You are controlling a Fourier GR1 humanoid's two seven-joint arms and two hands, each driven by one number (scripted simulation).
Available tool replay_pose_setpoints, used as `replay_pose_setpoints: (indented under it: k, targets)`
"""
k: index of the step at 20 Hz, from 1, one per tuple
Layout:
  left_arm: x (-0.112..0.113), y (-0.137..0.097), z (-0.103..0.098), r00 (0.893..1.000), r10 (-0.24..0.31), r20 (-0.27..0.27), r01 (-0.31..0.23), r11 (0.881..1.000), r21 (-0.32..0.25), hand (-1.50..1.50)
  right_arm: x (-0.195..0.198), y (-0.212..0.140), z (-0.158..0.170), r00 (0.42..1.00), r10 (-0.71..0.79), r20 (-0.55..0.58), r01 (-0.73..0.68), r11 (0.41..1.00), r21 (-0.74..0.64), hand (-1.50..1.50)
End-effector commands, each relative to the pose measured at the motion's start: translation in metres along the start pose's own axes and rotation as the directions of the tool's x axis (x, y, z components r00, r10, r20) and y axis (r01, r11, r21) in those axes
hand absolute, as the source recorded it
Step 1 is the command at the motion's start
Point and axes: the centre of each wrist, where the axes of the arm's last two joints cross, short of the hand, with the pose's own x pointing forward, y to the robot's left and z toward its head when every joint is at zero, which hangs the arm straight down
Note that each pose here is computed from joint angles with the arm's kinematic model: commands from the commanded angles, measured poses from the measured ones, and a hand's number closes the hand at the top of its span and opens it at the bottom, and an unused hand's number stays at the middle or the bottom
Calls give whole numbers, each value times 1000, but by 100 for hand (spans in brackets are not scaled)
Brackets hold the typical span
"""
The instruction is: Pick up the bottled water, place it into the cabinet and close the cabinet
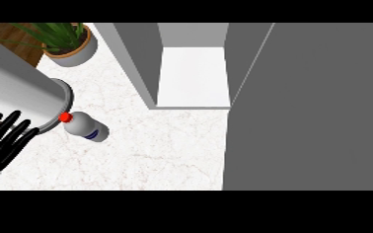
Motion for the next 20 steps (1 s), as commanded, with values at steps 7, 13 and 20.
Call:
replay_pose_setpoints:
  k: [7,13,20]
  targets:
    - [-14,28,10,999,-1,51,1,1000,1,-150,5,0,24,1000,-1,7,1,1000,-1,-150]
    - [-13,46,20,999,-15,50,11,997,82,-150,-8,3,19,999,31,25,-32,999,13,-150]
    - [-28,65,-8,998,-54,34,51,995,81,-150,-32,-16,29,1000,-4,12,4,1000,31,-150]
